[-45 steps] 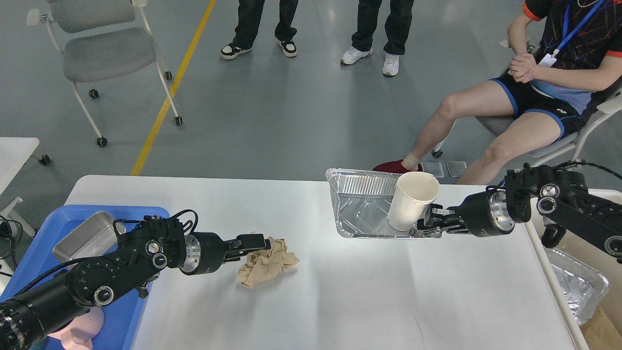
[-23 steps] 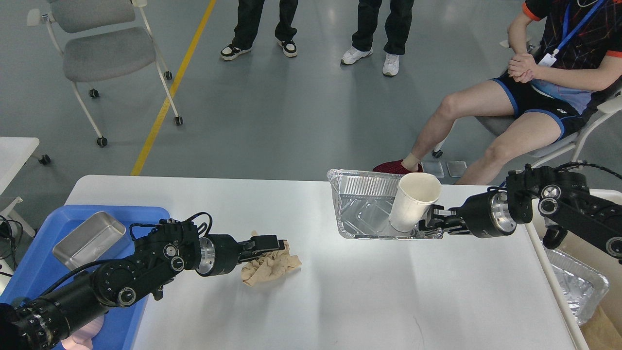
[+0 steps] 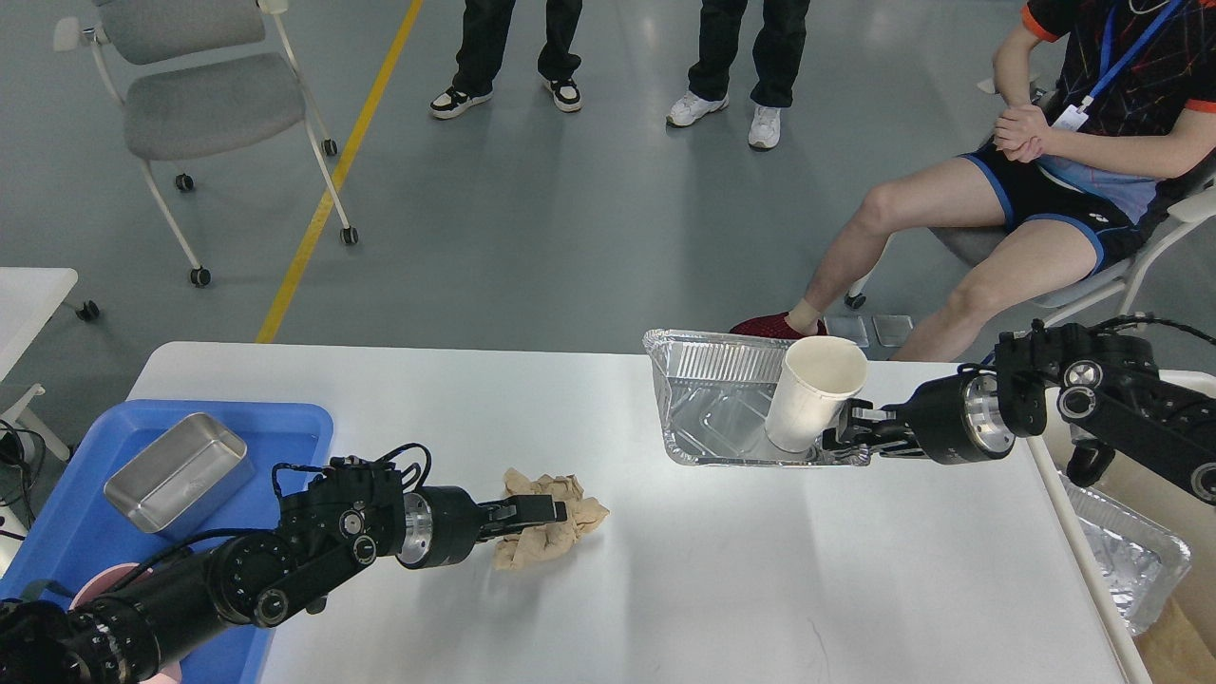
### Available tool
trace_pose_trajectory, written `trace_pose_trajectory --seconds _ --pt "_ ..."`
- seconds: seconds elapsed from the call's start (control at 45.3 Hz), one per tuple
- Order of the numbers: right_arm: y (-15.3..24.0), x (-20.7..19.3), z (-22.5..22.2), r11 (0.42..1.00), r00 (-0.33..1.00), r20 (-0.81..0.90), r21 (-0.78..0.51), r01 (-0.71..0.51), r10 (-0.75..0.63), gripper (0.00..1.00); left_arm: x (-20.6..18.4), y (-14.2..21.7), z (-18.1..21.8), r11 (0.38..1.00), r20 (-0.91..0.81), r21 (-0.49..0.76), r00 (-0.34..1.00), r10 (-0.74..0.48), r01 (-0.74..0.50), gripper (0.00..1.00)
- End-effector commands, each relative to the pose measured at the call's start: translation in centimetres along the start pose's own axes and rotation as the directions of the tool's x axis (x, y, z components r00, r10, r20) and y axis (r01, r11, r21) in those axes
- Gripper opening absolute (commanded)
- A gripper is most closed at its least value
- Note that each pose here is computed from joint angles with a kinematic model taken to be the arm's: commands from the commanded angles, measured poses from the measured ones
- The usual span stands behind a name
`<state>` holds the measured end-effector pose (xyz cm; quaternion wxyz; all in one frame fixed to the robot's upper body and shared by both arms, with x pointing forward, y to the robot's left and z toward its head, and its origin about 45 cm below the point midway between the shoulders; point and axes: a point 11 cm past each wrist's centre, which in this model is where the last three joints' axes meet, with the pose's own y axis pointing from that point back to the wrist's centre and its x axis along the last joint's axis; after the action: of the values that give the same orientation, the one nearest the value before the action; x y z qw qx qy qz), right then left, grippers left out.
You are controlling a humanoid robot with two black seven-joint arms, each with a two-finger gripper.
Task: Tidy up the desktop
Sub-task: 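Grasp the crumpled paper bag with the left gripper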
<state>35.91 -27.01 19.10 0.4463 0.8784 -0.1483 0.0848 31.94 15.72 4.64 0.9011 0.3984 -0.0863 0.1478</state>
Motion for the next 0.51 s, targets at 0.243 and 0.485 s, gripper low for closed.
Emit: trace_pose_trajectory --seconds 0.243,0.485 --pt "-0.1 0.0 0.0 1.0 1.0 0.0 -0.002 -0.006 0.006 0.0 1.0 0.1 0.8 1.0 0.076 -0.017 0.997 0.027 -0.026 0.46" --pt "-0.1 0.0 0.1 1.0 1.0 0.001 -0.002 -0.005 0.005 0.0 2.5 0.8 1.7 1.0 0.16 -0.016 0.987 0.018 -0.016 0.02"
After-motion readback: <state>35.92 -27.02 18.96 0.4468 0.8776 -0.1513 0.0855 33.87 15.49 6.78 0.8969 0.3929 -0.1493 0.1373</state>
